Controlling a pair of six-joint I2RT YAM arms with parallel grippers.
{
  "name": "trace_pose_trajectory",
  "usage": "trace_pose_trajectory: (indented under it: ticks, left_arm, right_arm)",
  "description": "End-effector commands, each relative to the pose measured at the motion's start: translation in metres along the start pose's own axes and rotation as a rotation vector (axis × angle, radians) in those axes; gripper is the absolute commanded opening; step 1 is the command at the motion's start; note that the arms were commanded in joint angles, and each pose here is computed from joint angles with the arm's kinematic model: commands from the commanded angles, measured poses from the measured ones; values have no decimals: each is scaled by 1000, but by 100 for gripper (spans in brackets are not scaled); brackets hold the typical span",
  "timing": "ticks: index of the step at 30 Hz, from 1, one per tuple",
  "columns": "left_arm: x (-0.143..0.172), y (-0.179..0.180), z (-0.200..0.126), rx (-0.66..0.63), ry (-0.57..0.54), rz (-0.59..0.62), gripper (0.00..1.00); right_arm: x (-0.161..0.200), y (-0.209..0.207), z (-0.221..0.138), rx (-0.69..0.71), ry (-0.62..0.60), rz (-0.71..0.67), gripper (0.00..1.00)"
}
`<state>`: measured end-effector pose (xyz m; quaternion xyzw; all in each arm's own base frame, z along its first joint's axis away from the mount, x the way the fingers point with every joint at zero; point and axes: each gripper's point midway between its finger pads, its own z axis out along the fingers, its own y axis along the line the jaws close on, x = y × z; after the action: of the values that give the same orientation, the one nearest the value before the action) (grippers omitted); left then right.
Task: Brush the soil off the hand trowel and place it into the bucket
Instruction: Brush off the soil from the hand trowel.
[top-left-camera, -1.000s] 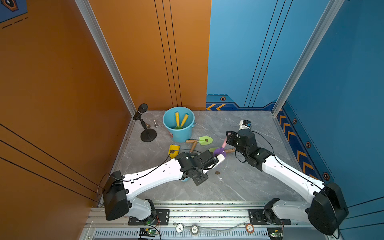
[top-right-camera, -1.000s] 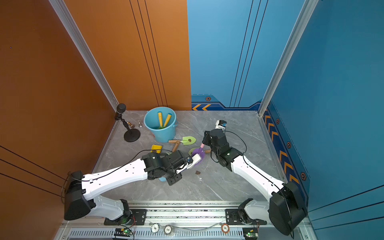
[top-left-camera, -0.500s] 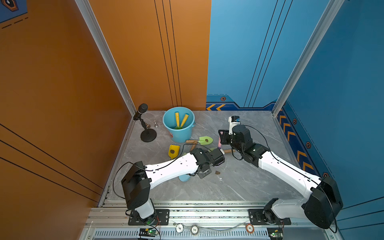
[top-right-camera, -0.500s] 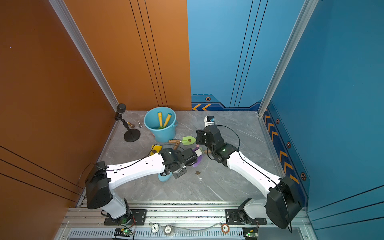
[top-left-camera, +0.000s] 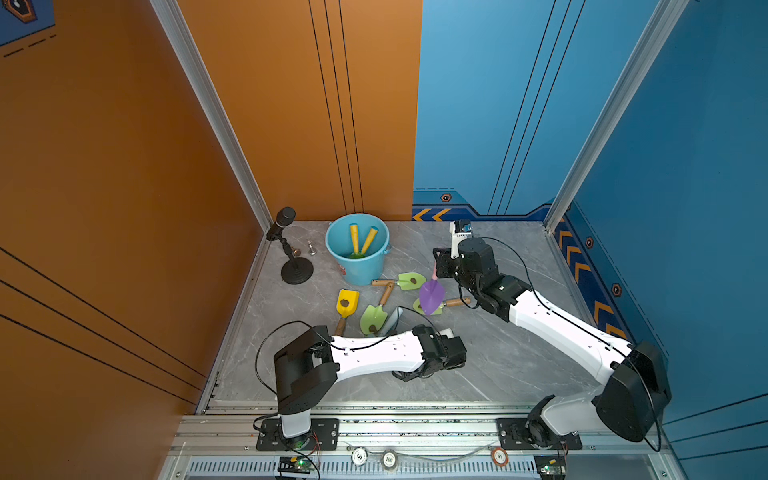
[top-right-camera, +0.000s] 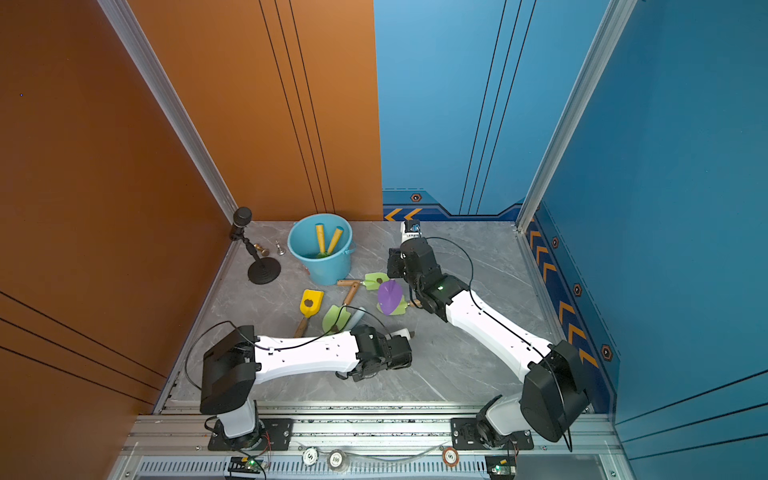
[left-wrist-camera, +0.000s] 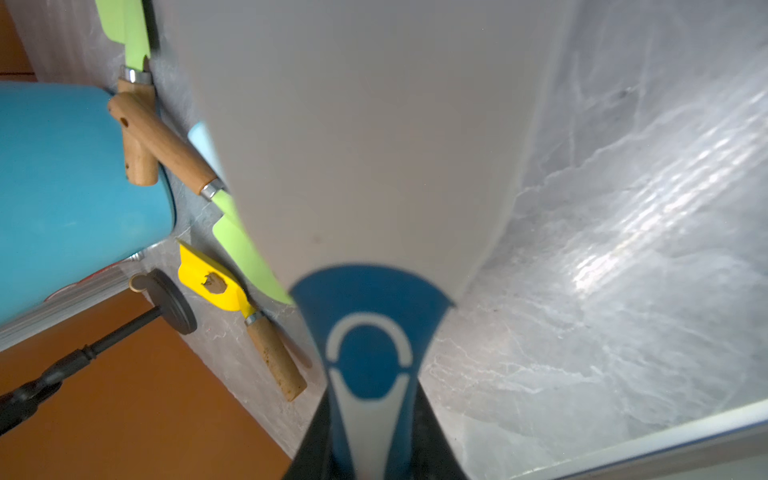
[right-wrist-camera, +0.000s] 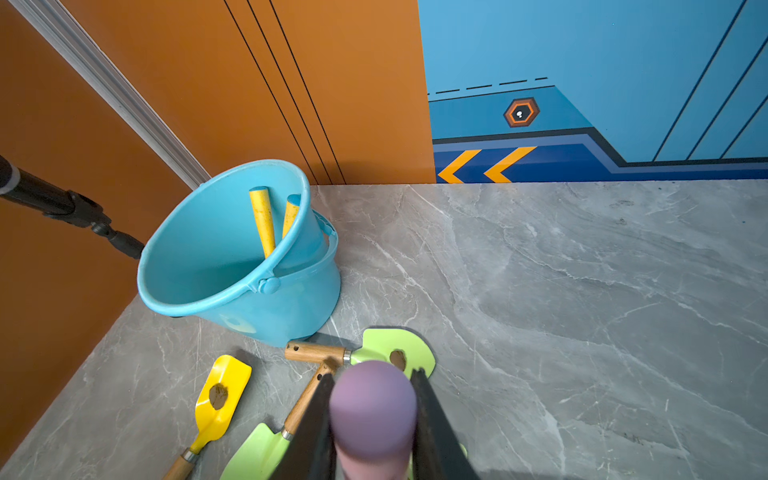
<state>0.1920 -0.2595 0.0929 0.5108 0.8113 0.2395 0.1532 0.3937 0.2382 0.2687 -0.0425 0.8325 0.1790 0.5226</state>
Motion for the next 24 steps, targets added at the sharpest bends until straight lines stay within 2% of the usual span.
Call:
trace_pose_trajectory:
  ticks: [1,4,7,10,15,19,22,24]
  left_arm:
    - [3,39,-23,-70,-57,-95,0]
    - [2,65,-29,-82,-81,-120,0]
    - [-1,88,-26,-185,-74,-76,0]
    - [1,95,-14,-194,-42,-69,0]
    - [1,88,5,-185,-23,-62,0]
    - [4,59,17,-162,10,0,0]
    - [8,41,19,-133,13,12,0]
    - [7,39,10,-106,-18,-28,0]
  right_arm:
    - [-7,1,0,2,1,-29,7]
    - [-5,6,-2,-23,23,-35,7]
    - [-5,13,-6,-53,58,-38,7]
    - [-7,20,-10,-87,77,-50,7]
    - [-12,30,-16,-133,102,-73,7]
    - [-22,30,-18,-134,83,-68,7]
    - [-27,31,-18,-143,78,-68,7]
    - [-29,31,-17,-141,80,-74,7]
